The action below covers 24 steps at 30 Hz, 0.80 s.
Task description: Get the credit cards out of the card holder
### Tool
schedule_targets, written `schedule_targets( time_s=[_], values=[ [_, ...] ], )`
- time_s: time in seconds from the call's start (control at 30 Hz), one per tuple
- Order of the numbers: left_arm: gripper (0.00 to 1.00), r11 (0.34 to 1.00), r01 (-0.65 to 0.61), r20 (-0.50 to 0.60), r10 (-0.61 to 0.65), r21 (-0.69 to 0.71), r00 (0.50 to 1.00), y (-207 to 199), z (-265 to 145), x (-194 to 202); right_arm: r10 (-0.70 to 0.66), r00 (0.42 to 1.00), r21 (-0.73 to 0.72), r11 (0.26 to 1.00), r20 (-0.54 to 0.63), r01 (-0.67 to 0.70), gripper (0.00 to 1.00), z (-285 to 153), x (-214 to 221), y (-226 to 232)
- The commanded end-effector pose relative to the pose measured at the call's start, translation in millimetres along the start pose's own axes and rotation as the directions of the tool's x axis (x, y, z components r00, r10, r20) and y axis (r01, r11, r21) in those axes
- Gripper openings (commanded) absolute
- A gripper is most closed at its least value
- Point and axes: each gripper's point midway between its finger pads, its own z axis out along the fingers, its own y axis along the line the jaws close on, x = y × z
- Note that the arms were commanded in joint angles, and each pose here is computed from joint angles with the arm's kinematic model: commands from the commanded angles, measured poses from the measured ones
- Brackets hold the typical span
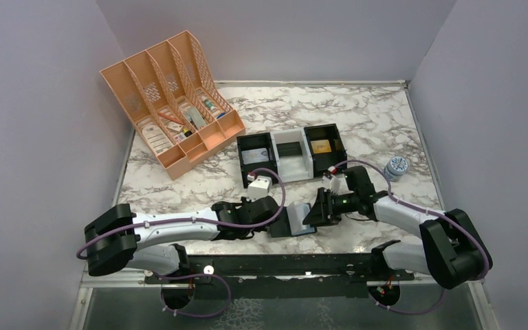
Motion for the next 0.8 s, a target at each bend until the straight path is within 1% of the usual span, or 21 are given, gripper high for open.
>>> schedule_targets(
  time_s=[0.0, 0.07, 0.2, 0.33, 0.4, 0.57, 0.77],
  values=[
    [0.0, 1.0, 0.018, -0.004, -0.018, 0.017, 1.0, -8.5, -0.3, -4.6, -0.038, 0.999, -0.06, 0.997, 0.0, 0.037, 0.53, 2.1, -3.3, 13.6],
    [0.0, 1.0, 0.016, -0.008, -0.016, 0.017, 1.0, -9.0, -0.1, -3.8, -0.037, 0.999, -0.034, 0.999, 0.0, 0.037, 0.53, 1.5, -3.1, 10.3],
    [0.0, 1.0, 0.018, -0.005, -0.018, 0.017, 1.0, -8.8, -0.4, -4.5, -0.041, 0.998, 0.099, 0.994, 0.039, 0.037, 0.53, -2.6, -11.4, -6.3],
    [0.0, 1.0, 0.012, -0.005, -0.012, 0.019, 1.0, -8.9, -0.8, -4.9, -0.062, 0.996, 0.131, 0.99, 0.067, 0.052, 0.54, -8.5, -18.5, -3.4],
    [0.0, 1.0, 0.016, -0.003, -0.016, 0.019, 1.0, -8.1, -1.0, -5.2, -0.075, 0.994, 0.126, 0.99, 0.078, 0.065, 0.55, -10.6, -21.0, 0.8],
    [0.0, 1.0, 0.018, -0.001, -0.018, 0.021, 1.0, -10.0, -1.0, -6.2, -0.061, 0.997, 0.034, 0.998, 0.054, 0.059, 0.54, -6.6, -14.9, 12.4],
    [0.0, 1.0, 0.01, -0.005, -0.01, 0.02, 1.0, -10.9, 0.2, -6.2, -0.051, 0.999, 0.021, 0.999, 0.018, 0.05, 0.54, 0.9, -6.3, 7.0]
  ],
)
